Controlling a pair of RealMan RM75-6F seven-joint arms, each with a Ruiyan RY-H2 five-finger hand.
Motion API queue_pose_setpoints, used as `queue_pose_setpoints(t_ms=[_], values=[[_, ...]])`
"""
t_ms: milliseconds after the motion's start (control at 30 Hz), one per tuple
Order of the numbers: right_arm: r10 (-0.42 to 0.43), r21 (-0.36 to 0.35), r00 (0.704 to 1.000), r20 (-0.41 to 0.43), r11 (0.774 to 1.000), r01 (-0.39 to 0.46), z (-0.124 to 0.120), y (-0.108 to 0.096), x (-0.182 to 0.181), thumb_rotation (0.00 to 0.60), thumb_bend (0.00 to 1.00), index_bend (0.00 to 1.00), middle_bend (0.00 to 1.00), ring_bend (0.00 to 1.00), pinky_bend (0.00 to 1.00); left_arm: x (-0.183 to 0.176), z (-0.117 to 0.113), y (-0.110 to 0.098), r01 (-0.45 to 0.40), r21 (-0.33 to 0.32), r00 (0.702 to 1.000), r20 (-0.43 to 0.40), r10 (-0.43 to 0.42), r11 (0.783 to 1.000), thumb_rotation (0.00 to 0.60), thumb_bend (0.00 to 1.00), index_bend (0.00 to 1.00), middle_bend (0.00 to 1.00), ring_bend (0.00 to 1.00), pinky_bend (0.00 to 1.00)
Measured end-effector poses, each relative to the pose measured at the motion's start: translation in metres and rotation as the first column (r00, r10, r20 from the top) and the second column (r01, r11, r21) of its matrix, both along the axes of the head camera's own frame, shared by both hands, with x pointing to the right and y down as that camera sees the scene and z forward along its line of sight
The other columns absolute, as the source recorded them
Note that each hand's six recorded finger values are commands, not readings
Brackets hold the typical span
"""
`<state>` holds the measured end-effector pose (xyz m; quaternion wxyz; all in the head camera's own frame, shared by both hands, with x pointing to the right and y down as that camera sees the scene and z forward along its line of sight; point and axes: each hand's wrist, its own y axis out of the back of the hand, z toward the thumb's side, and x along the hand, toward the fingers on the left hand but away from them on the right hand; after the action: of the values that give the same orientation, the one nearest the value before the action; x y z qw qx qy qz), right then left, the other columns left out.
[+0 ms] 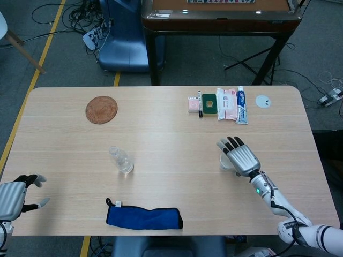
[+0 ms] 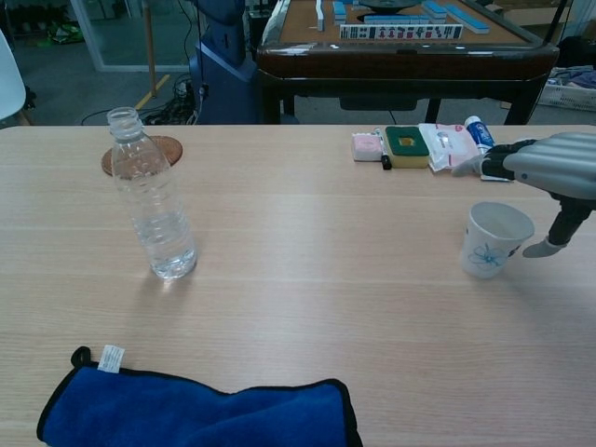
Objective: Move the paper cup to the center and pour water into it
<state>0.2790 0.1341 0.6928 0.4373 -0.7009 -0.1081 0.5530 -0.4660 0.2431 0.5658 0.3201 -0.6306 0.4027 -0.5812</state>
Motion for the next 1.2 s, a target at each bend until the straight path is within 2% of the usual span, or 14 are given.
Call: queue_pose_setpoints(t_ms=[133,300,600,800,933,1200], values=[[-0.015,-0.021,1.000,0.008,1.000,0.015,0.010,-0.001,-0.009,0.600,0.00,0.12,0.06,0.01,0.20,-0.001,-0.001,0.000,0.001,0.003,1.000,0.002,-0.001,1.000,0.600,0.06,0.43,0.52,0.42,0.63],[-0.025,-0.033,1.000,0.017,0.999,0.026,0.018,0.000,-0.016,0.600,0.00,0.20,0.15,0.12,0.37,-0.001,-0.003,-0.001,0.002,0.008,1.000,0.004,-0.002,1.000,0.600,0.06,0.43,0.52,0.42,0.63],[-0.032,-0.033,0.999,0.018,0.999,0.032,0.023,0.003,-0.018,0.600,0.02,0.33,0.31,0.29,0.55,-0.001,-0.005,-0.002,0.003,0.012,1.000,0.001,-0.003,1.000,0.600,0.06,0.43,0.52,0.42,0.63],[-0.035,-0.026,0.999,0.018,0.999,0.036,0.025,0.002,-0.019,0.600,0.05,0.40,0.36,0.35,0.58,-0.001,-0.005,-0.002,0.003,0.013,1.000,0.000,-0.003,1.000,0.600,0.06,0.43,0.52,0.42,0.63],[-0.033,-0.022,0.999,0.032,0.999,0.034,0.023,-0.001,-0.024,0.600,0.05,0.40,0.37,0.35,0.58,-0.001,-0.005,-0.002,0.005,0.013,1.000,0.000,-0.005,1.000,0.600,0.06,0.43,0.52,0.42,0.63],[-0.031,-0.008,0.994,0.108,0.999,0.032,0.013,-0.016,-0.052,0.600,0.05,0.40,0.37,0.35,0.58,-0.002,-0.005,-0.002,0.006,0.005,1.000,0.009,-0.006,1.000,0.600,0.06,0.43,0.52,0.42,0.63]])
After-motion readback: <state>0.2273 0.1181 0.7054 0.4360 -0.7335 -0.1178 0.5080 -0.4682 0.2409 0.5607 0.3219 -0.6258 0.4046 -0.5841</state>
